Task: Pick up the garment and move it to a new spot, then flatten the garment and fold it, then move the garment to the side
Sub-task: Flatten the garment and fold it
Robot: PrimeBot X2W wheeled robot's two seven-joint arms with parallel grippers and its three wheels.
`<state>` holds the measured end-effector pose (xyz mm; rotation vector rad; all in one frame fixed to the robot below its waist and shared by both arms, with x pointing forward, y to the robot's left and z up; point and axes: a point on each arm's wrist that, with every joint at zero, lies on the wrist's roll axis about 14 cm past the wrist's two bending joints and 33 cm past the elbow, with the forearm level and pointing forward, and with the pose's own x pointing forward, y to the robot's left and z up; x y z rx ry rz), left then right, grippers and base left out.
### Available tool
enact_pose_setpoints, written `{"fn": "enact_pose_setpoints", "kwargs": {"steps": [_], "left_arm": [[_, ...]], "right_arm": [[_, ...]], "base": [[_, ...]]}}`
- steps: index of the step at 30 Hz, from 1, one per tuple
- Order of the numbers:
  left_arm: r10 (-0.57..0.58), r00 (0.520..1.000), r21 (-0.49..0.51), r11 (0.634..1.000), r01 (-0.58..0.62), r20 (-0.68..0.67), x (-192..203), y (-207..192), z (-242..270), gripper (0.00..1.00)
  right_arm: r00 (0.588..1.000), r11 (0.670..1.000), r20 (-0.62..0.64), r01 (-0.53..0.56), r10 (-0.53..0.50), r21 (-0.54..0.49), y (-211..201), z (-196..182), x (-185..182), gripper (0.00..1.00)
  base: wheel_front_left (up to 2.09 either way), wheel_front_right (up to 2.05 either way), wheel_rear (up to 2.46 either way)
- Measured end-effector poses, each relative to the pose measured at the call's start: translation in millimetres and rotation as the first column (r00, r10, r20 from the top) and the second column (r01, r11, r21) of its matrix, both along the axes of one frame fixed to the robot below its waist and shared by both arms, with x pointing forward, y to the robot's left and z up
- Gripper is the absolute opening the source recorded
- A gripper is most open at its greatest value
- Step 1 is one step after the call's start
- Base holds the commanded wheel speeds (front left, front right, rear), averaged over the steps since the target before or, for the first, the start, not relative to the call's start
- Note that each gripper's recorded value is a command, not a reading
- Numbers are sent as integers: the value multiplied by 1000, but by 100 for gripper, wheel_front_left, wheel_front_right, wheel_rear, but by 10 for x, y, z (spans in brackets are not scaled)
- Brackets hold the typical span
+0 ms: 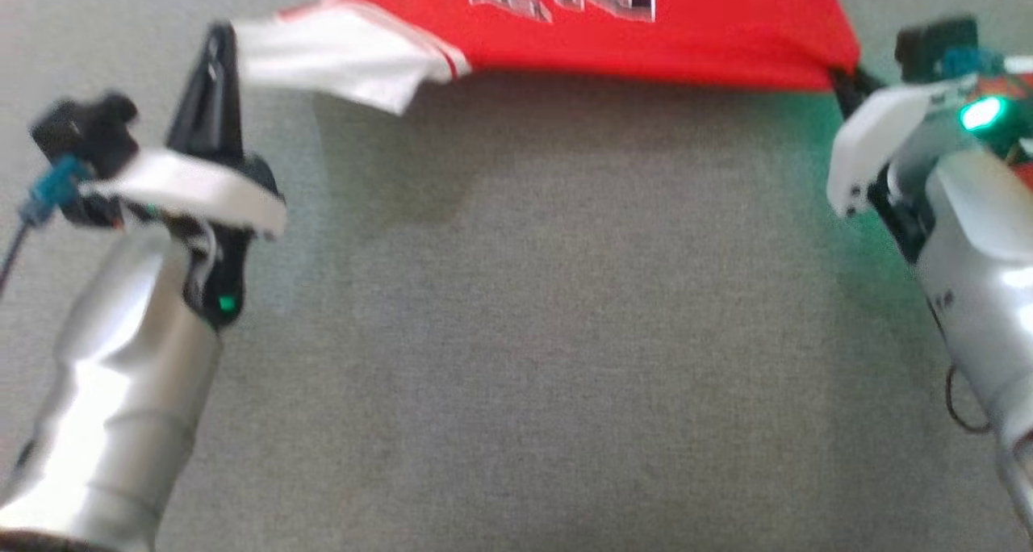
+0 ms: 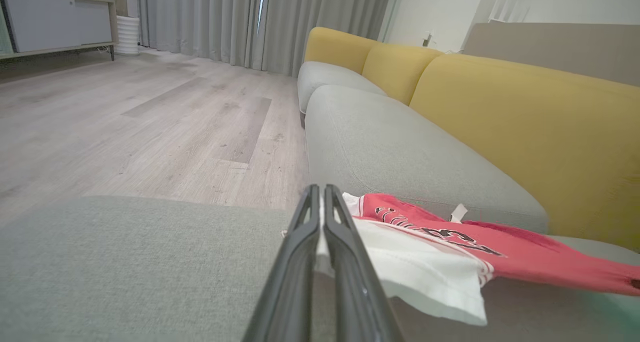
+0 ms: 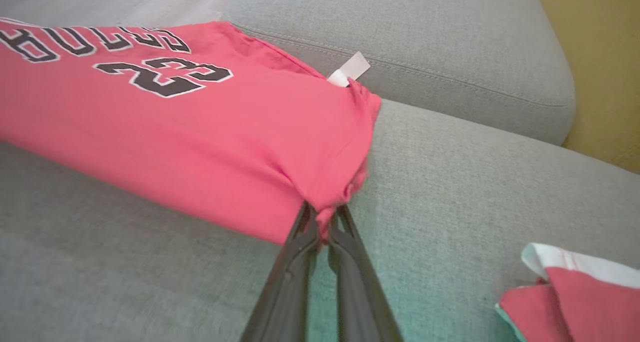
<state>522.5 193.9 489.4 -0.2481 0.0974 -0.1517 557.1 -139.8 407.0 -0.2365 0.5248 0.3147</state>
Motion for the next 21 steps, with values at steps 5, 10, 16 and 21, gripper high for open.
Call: {"fn": "enact_pose_setpoints", "kwargs": {"steps": [5,10,16,21], "left_arm": [[-35,999,47,998,36,-16,-362,20,-36,0],[-80,995,92,992,85,-58,-695,-11,-173,0],[-122,987,109,985,133,-108,-997,-78,-328,0],[-147,980,115,980,163,-135,-1195,-134,-380,0]], "right_arm": [[999,1000,-42,-23,23,8,-60,67,-253,0],[994,997,-82,-71,70,-11,-121,119,-493,0],[986,993,-119,-114,114,3,-169,159,-748,0],[978,991,-155,-137,136,5,-213,155,-945,0]], "base": [[0,0,0],[0,0,0],[0,0,0],[0,0,0]]}}
